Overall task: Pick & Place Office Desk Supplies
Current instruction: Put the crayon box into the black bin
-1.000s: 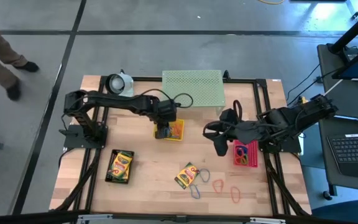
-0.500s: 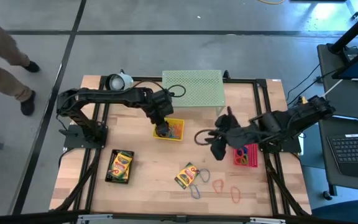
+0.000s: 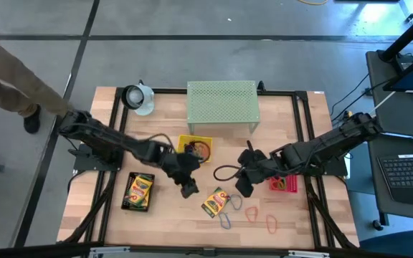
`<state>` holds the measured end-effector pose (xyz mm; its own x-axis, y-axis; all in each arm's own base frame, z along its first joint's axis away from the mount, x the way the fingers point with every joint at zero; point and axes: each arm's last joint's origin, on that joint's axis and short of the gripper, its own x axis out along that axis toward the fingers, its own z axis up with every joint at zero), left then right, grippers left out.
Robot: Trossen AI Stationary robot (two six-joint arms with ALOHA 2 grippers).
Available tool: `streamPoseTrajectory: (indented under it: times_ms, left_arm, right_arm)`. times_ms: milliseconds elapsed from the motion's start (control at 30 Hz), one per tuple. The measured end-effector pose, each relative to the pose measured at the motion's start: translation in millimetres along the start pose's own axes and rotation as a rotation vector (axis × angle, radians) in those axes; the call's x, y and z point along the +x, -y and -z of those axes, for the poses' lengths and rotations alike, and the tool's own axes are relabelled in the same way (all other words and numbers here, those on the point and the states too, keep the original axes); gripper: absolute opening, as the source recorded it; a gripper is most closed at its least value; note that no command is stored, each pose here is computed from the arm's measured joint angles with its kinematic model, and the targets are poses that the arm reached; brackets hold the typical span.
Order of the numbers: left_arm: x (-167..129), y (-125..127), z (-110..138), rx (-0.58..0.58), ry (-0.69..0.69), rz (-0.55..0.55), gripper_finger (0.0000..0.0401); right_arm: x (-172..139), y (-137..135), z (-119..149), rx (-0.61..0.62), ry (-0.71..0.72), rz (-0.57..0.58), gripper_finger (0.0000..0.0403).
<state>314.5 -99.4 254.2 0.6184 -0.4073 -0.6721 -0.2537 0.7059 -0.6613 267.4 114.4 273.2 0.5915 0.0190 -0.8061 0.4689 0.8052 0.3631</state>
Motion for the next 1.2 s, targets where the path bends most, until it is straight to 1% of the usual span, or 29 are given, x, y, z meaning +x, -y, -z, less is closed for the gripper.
streamPoseTrajectory:
  times_ms: [133,167,267,333,433,500,567,800,900,1033,1200]
  left_arm:
    - [22.9,-13.0,27.1,-0.192,0.172,0.024,0.0129]
    - [27.8,-15.5,35.0,-0.237,0.215,0.040,0.0129]
    - [39.5,-19.9,59.2,-0.371,0.324,0.065,0.0129]
    - [47.0,-20.1,73.6,-0.442,0.346,0.044,0.0127]
    - [55.2,-16.0,91.0,-0.500,0.319,0.037,0.0120]
    - [61.2,-13.9,99.3,-0.551,0.320,0.037,0.0114]
    - [66.0,-14.2,106.8,-0.582,0.323,0.031,0.0107]
    - [87.4,-17.2,117.5,-0.679,0.341,0.068,0.0093]
    - [98.8,-19.1,118.3,-0.716,0.347,0.113,0.0091]
    - [111.6,-18.7,119.0,-0.740,0.339,0.142,0.0092]
    - [126.5,-12.9,118.9,-0.744,0.270,0.145,0.0090]
  right_arm:
    - [13.6,1.7,-0.4,0.048,0.025,-0.093,0.0004]
    - [15.8,2.7,-0.6,0.071,0.031,-0.102,0.0005]
    - [21.2,7.7,-0.7,0.107,0.020,-0.077,0.0004]
    - [26.9,8.8,-1.7,0.118,-0.002,-0.073,0.0003]
    - [38.6,10.8,-0.9,0.108,-0.070,-0.069,0.0002]
    - [47.2,12.7,1.9,0.104,-0.105,-0.040,0.0002]
    - [54.3,12.3,3.6,0.104,-0.120,-0.031,0.0001]
    - [77.6,14.5,9.8,0.125,-0.196,0.005,0.0001]
    - [86.7,15.3,13.3,0.129,-0.226,0.019,0.0001]
    - [91.2,14.0,14.5,0.145,-0.239,0.008,0.0000]
    - [95.0,13.2,15.0,0.145,-0.267,-0.011,0.0000]
